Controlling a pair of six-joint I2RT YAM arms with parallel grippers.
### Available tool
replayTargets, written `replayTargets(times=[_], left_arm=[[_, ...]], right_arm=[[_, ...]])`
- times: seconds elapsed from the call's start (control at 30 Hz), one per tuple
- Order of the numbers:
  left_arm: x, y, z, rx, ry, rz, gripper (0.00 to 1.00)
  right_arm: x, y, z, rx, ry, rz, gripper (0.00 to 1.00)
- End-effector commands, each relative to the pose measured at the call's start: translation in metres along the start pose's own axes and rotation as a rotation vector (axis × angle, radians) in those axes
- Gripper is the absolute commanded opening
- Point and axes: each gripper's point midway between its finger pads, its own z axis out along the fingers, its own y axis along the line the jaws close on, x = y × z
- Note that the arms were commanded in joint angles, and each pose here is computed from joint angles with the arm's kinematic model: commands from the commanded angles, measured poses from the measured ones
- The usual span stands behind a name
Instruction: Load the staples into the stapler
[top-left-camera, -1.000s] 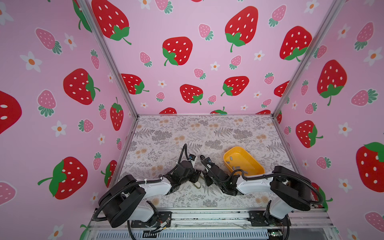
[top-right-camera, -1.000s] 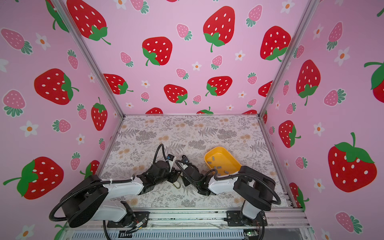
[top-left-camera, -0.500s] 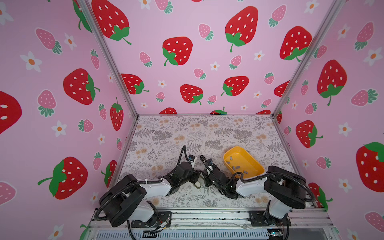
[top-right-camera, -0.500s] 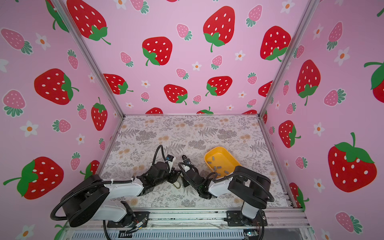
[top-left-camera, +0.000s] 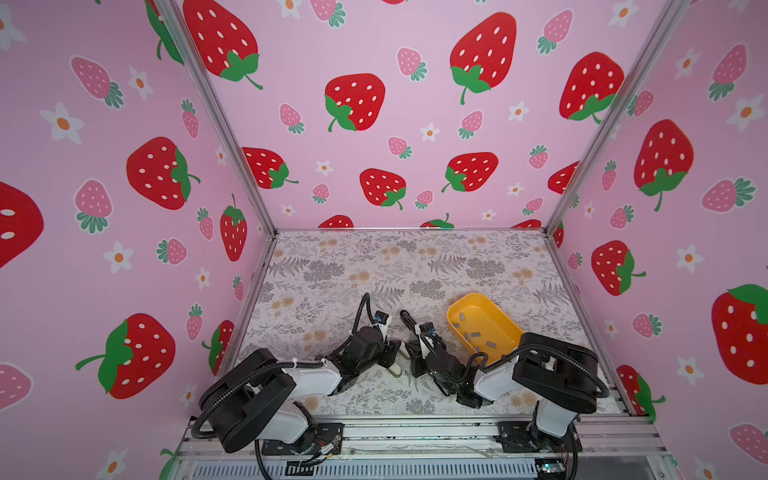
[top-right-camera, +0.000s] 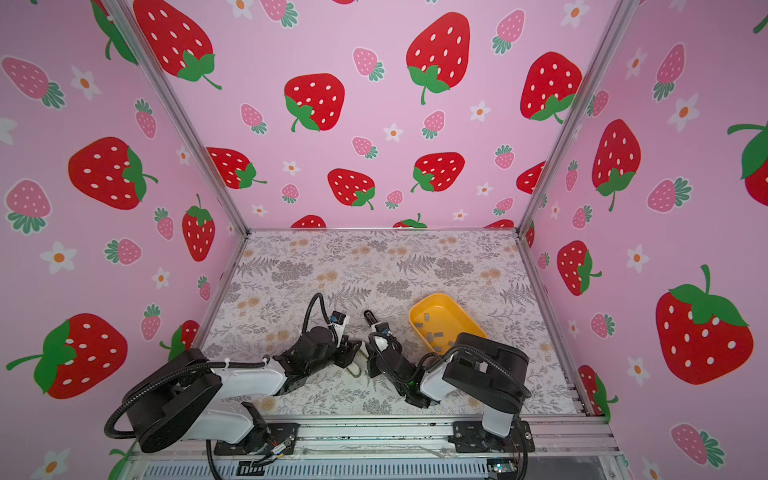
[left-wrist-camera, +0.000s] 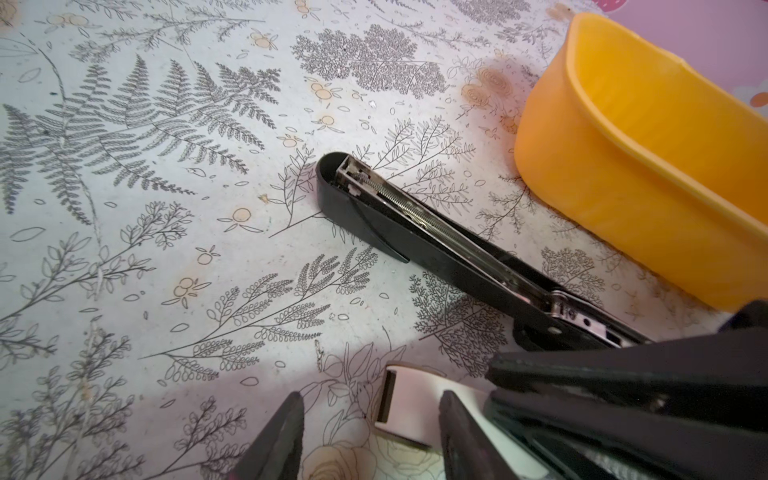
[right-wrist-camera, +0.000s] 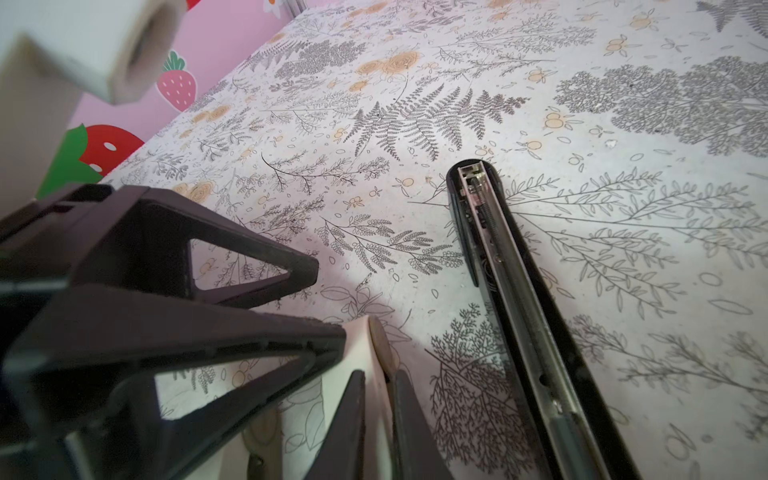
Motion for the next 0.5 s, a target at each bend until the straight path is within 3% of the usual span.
replayTargets(times=[0.0,0.13,0.37,0.47], left_arm=[[0.018,0.009,-0.002,-0.036,0.051,0.028,0.54],[0.005,0.009,-0.008,-0.061,0.038,0.02,0.54],[-0.046,0.016,-0.03,-0.138,-0.016,-0.016,0.58],[-0.075,0.018,-0.043,-0.16,-0.051,-0.075,0.68]], right_arm=[[0.077,-0.037,-0.012,0.103,0.252,-0.112,0.15],[0.049,-0.023,-0.01,0.103,0.232,-0.132,0.19],[-0.046,0.0,-0.028,0.144,0.14,-0.224,0.3],[-0.074,-0.001,-0.049,0.162,0.104,-0.234,0.38]])
